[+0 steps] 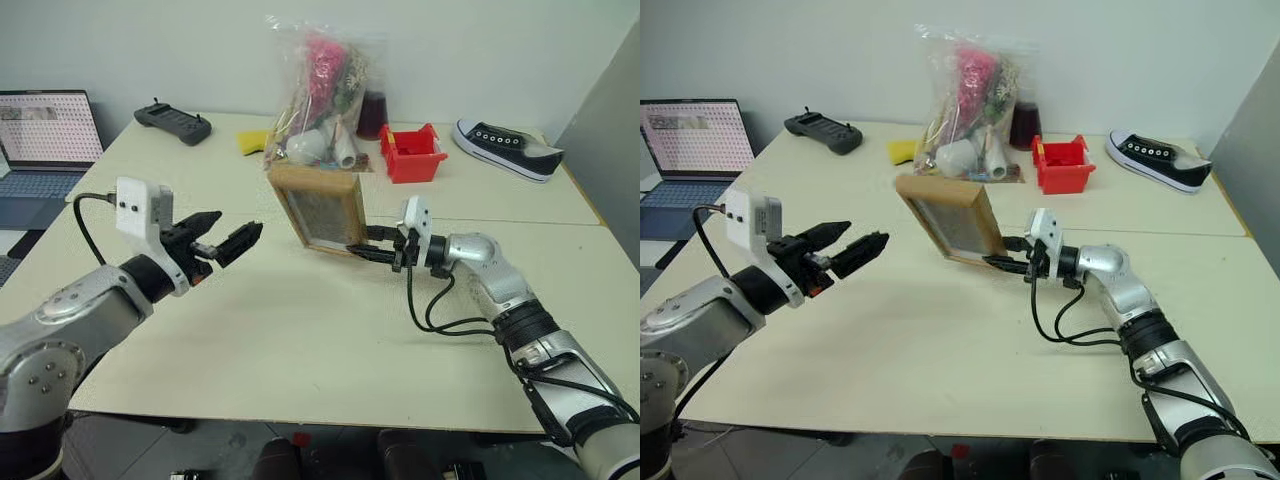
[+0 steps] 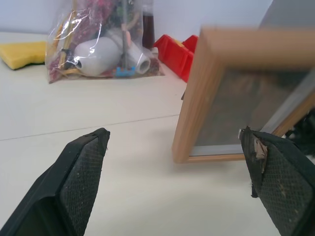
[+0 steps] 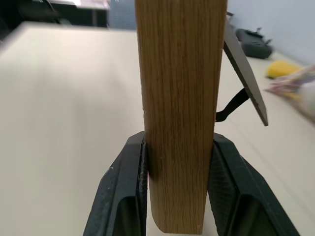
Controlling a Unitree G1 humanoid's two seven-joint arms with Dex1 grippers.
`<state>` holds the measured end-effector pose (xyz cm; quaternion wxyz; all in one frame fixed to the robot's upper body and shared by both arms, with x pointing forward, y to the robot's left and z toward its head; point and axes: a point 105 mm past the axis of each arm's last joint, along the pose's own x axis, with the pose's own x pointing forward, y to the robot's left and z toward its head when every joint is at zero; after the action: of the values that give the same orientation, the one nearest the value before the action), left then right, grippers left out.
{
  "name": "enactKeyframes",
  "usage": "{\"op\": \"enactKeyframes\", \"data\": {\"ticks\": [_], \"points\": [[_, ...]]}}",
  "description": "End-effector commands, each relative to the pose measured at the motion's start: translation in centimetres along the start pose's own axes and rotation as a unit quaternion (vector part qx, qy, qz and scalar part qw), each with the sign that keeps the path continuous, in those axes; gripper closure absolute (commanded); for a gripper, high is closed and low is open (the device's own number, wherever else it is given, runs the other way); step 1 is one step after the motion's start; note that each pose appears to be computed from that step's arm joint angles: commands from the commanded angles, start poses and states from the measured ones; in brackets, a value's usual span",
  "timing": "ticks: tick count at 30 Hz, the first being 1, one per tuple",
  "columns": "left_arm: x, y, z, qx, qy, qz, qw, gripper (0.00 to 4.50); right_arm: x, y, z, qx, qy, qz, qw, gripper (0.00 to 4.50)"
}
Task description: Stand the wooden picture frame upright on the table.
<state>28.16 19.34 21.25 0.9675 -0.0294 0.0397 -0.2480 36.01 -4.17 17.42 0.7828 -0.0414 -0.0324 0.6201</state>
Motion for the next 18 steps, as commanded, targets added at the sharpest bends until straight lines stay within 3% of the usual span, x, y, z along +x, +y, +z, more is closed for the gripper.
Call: {"op": "enactKeyframes", "data": {"ticks": [1,7,14,18], "points": [[-1.5,-0.5,-0.6,0.017,-0.007,-0.005,1.000,0.00,2.0,0.9,0.3,0.086,-0.032,0.048,0.995,3.25],[-2.3,-0.3,-2.6,0.007,0.019,-0.009,1.000,0.00,3.8,1.6,-3.2,0.151,-0.017,0.053,0.987,3.25],[-2.4,0.3,-2.7,0.006,0.024,-0.011,1.000,0.00,3.1,2.0,-5.2,0.156,0.009,0.051,0.986,3.25],[-2.1,0.4,-2.9,0.012,0.032,-0.019,0.999,0.00,2.3,1.8,-5.7,0.156,0.015,0.035,0.987,2.31]]}}
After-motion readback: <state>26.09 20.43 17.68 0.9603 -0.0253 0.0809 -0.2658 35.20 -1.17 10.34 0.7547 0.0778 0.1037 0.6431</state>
